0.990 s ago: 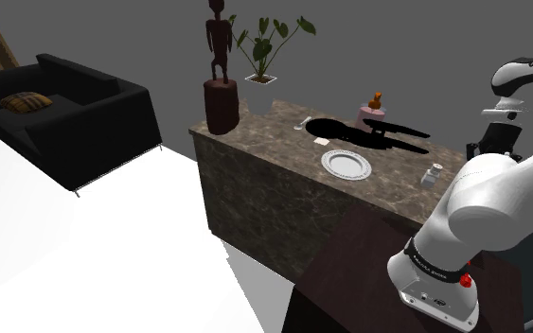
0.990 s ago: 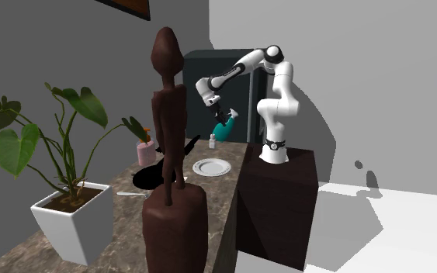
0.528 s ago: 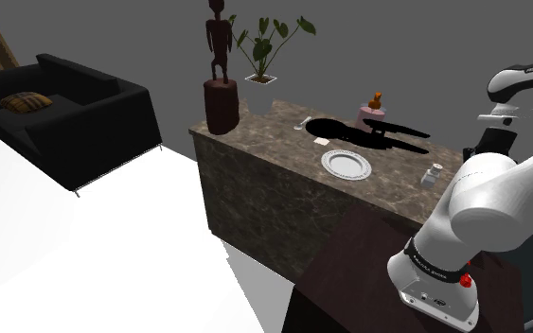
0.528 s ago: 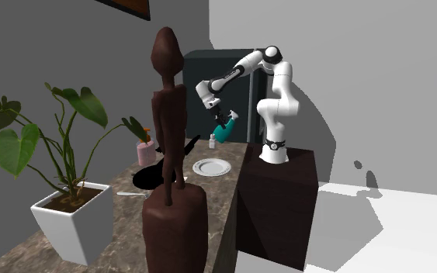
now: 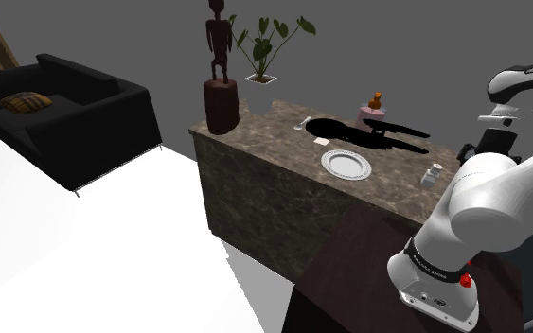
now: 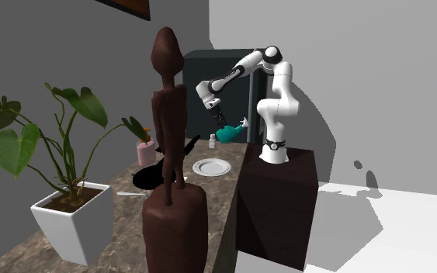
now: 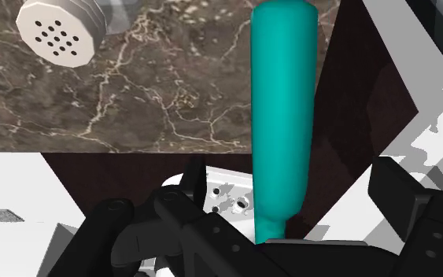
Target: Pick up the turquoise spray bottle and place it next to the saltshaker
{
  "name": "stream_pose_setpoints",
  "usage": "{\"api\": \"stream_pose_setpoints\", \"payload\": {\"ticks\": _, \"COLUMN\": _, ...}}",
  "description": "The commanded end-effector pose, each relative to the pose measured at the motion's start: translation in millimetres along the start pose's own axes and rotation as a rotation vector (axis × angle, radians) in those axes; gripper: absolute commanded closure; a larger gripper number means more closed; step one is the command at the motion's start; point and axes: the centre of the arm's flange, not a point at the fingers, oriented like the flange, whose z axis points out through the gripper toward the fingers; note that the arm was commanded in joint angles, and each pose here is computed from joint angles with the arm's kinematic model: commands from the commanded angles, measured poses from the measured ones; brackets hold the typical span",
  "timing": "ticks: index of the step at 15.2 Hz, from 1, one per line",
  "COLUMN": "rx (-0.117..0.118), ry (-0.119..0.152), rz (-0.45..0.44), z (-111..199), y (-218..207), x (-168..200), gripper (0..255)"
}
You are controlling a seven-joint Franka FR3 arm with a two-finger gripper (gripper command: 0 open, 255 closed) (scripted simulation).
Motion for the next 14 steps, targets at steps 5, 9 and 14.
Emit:
{"api": "stream_pose_setpoints", "payload": {"ticks": 5, "rx": 0.0, "ry": 0.0, "rz": 0.0, "z": -40, "y": 0, "x": 0, "gripper": 0}}
{"api": "stream_pose_setpoints", "payload": {"ticks": 9, "rx": 0.0, "ry": 0.0, "rz": 0.0, "z": -50, "y": 0, "x": 0, "gripper": 0}}
{"api": "stream_pose_setpoints", "payload": {"ticks": 14, "rx": 0.0, "ry": 0.0, "rz": 0.0, "z": -50, "y": 0, "x": 0, "gripper": 0}}
